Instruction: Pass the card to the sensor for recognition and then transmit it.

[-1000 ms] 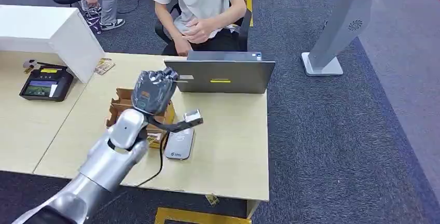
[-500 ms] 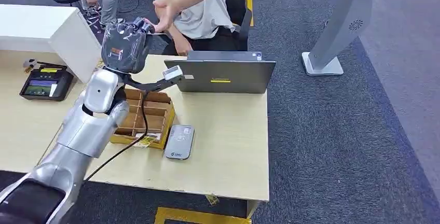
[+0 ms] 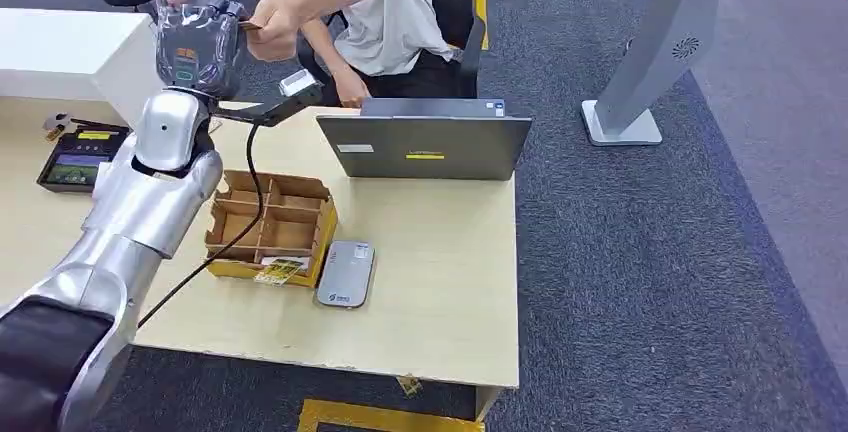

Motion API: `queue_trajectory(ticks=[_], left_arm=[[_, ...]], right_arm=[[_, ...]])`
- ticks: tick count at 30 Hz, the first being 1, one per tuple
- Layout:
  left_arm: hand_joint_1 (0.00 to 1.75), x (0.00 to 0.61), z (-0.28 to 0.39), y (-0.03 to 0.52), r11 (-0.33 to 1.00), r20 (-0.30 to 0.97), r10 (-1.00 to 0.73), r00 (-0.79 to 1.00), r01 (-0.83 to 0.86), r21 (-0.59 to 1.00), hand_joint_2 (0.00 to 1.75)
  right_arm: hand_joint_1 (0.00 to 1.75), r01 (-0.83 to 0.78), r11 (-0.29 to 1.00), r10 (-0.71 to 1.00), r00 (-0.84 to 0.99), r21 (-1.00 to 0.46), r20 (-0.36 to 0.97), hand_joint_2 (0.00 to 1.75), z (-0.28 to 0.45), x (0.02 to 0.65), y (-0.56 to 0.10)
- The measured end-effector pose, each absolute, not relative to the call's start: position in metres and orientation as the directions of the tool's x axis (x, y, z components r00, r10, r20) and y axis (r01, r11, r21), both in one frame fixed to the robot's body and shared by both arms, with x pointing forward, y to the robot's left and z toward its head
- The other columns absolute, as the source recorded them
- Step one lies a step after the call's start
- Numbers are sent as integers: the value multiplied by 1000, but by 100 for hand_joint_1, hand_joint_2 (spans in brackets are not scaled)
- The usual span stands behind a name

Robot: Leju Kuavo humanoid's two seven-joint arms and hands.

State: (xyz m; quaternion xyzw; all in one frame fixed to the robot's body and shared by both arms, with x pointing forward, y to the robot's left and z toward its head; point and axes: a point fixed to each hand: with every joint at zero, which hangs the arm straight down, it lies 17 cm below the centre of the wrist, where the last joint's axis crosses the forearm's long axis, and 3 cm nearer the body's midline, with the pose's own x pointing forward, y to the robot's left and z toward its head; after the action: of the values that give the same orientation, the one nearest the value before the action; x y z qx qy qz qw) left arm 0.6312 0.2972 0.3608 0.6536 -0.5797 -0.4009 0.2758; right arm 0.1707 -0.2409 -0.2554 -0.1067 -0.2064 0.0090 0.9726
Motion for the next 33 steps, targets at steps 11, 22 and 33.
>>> queue_trajectory(ticks=[11,22,33], left_arm=[[0,637,339,306,-153,-167,-986,13,-480,864,175],[0,639,339,305,-121,-136,-991,4,-478,870,175],[0,602,309,262,12,-61,-987,-148,-449,893,175]], right_arm=[[0,20,977,68,915,-213,397,0,-256,169,-241],[0,19,976,69,916,-215,396,0,-256,168,-241],[0,54,975,40,911,-215,411,0,-257,163,-244]])
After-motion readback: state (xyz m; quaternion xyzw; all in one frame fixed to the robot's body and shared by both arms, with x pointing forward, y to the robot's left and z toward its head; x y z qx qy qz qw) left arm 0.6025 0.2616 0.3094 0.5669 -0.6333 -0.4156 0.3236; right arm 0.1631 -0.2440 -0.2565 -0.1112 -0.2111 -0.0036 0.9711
